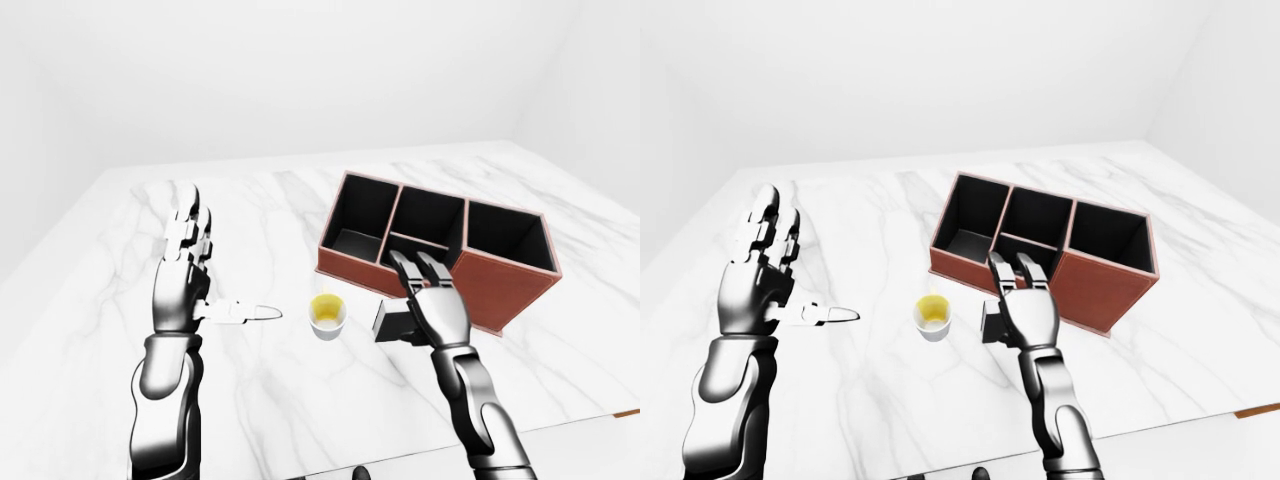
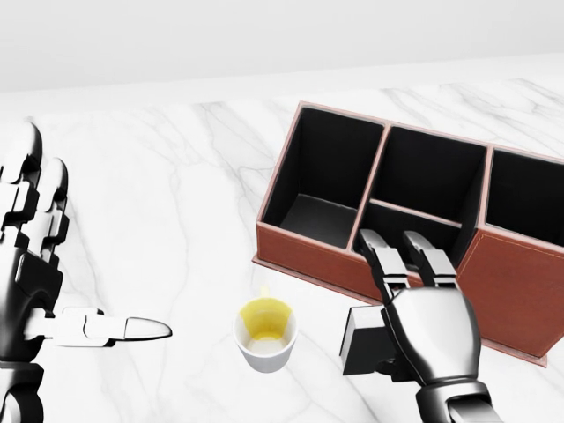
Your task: Pick up the book and place it in the caddy.
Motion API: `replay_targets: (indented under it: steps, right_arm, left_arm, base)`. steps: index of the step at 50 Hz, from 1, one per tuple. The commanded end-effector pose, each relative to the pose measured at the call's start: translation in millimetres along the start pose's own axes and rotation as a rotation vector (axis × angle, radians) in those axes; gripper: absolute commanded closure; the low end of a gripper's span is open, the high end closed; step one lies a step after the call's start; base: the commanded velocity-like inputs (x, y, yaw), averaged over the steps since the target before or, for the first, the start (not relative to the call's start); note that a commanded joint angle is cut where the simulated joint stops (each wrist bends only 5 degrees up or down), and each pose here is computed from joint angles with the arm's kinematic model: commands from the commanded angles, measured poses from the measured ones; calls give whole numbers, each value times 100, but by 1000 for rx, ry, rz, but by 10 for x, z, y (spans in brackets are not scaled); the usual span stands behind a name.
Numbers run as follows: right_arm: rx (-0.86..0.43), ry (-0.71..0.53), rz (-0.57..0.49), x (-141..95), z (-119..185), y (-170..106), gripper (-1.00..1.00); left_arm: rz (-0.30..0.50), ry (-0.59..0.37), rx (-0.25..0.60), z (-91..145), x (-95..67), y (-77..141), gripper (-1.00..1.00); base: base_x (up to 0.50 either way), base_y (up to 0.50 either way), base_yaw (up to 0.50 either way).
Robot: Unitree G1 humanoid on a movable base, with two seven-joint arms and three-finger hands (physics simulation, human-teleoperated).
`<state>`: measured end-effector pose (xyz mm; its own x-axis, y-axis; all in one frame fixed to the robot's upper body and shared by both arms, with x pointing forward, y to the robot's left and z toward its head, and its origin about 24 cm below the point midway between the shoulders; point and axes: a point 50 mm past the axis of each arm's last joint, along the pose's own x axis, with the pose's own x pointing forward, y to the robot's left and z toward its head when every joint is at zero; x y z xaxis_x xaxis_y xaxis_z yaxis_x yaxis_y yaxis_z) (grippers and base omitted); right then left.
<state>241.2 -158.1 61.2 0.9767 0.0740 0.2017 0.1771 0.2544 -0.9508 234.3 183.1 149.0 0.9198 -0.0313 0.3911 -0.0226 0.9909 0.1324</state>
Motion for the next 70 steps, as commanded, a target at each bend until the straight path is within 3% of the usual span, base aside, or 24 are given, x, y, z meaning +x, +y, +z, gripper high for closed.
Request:
replay_targets:
  steps: [1, 19, 70]
  right_arm:
    - [-71, -18, 1, 67, -9, 94, -69]
    - [-114, -10, 41, 207, -124, 322, -69]
    - [-122, 63, 125, 199, -379, 742, -69]
  left_arm:
    - [-2, 7, -3, -14, -7, -3, -100]
    - [-6, 29, -6, -68, -4, -9, -100]
    - [-3, 68, -12, -151, -32, 0, -100]
  base:
    - [0, 0, 0]
    - [0, 0, 0]
    - [0, 0, 0]
